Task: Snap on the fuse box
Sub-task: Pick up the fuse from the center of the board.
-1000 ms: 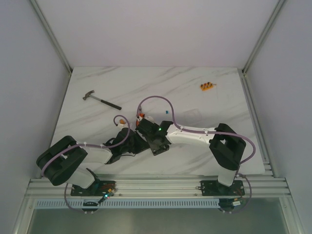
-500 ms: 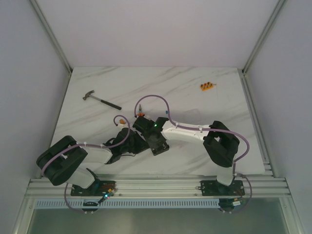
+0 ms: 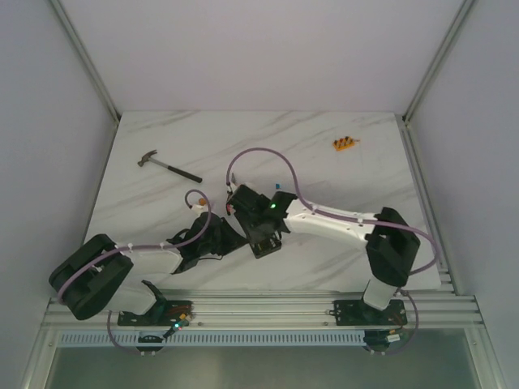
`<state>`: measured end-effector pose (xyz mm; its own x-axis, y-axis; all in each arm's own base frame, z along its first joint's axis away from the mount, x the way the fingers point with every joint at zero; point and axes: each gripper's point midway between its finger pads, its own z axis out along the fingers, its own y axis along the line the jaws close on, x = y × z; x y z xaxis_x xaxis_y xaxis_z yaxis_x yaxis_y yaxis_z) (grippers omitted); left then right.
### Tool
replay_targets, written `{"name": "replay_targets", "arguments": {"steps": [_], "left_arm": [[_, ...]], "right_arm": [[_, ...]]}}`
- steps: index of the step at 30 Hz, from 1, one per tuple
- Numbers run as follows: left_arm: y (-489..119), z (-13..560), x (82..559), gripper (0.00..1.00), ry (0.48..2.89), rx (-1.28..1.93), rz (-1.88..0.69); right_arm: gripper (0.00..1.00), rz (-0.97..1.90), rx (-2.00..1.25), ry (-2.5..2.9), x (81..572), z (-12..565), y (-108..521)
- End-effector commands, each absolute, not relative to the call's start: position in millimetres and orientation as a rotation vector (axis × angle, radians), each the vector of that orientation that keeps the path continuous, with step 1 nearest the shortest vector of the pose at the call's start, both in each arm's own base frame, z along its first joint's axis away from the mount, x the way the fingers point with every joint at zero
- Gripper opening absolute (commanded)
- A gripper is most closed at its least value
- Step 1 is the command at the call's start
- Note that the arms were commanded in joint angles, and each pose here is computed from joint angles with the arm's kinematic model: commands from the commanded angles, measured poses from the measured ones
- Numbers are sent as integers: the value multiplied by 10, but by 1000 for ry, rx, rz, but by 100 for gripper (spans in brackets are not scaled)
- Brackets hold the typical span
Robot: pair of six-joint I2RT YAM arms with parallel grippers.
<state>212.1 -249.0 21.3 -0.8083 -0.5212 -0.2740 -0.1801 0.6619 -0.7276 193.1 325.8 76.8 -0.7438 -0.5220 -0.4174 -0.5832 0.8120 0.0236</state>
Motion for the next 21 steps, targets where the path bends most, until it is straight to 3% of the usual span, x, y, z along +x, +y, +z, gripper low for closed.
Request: {"name": "replay_targets", "arguments": {"steps": [1,5,9,21], "left_arm": [[-2479,298,2190,31,2395,-521,-954],[-2467,408,2217,37,2364,-494,-959],[-2372,515,2280,51,2325,-459,-926],[-2055,684,2541,77,2257,-430,-860]], "right_arm": [[42,274,-800,2461,2251,1177,3242],[47,216,-767,2435,2668,1115,2980],[49,216,-768,2419,3085,1023,2832],[53,293,-842,2370,4191,587,2869]]}}
